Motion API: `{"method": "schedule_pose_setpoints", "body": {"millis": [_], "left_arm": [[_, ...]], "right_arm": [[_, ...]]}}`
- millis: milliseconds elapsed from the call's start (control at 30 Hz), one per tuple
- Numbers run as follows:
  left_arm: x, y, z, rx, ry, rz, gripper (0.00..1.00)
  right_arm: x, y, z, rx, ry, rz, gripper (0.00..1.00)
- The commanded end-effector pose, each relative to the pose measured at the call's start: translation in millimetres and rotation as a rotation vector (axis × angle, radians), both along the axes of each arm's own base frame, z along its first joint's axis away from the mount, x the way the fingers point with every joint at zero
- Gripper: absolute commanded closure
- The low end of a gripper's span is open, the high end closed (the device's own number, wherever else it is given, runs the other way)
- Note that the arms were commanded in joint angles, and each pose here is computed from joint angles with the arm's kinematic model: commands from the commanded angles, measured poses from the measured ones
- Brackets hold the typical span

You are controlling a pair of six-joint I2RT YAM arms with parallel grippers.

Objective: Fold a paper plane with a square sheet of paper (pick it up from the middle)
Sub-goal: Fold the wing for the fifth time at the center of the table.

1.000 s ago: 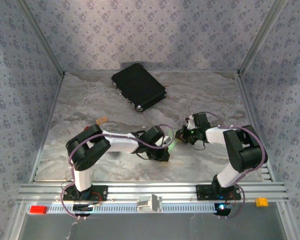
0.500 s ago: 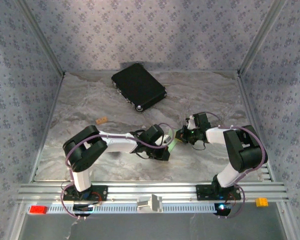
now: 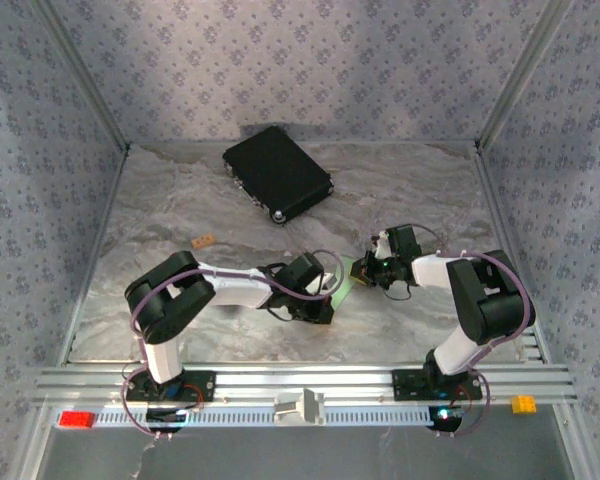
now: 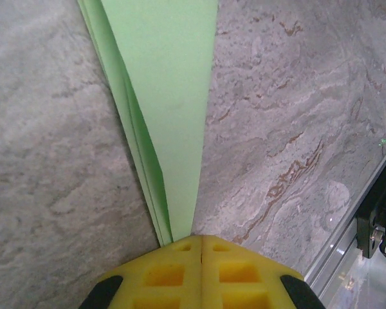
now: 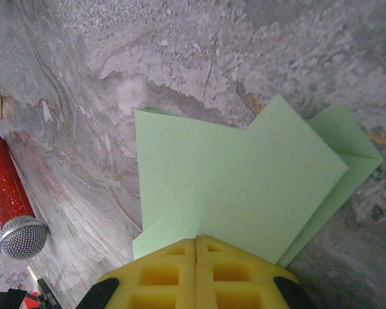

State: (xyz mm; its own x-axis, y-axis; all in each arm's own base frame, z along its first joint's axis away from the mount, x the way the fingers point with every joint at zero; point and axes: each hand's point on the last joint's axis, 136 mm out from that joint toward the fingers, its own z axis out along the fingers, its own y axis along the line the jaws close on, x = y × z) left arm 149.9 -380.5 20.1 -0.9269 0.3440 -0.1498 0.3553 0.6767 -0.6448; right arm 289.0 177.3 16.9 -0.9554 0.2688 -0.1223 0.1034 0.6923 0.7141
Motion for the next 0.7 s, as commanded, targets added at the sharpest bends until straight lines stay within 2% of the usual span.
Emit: {"method": "schedule_pose_setpoints", "body": {"millis": [0,100,233,333,467,533,667], "left_arm": [[0.0,11.5,-2.0,0.018,0.002,0.027,0.96],[1.0,10.8,3.4,-0.002,0.002,0.036,0.96],[5.2,1.9,29.0,-0.080,-0.034,0.038,0.96],[19.1,1.0,44.0,-0.109,-0.085,0.074,0.94],[40.4,-10.6,55.2,-0.156,-0.084,0.097,0.94],[48.4,-20.6,57.8,-0.171,-0.082,0.091,0.94],[66.2,-32.0,40.6,-0.111,-0.076,0.095,0.93]], "right_arm": [[-21.7,-22.5,-37.0,-0.114,0.121,-0.047,0.97],[-21.1,-22.7,-37.2,-0.112,0.120,-0.048,0.97],[-19.9,-20.7,-34.1,-0.099,0.110,-0.044,0.97],[-18.2,-19.2,-31.7,-0.090,0.103,-0.042,0.97],[-18.0,-19.4,-32.0,-0.090,0.104,-0.042,0.97],[-18.2,-19.1,-32.8,-0.090,0.106,-0.042,0.97],[-17.8,-17.3,-33.7,-0.080,0.108,-0.038,0.96]]}}
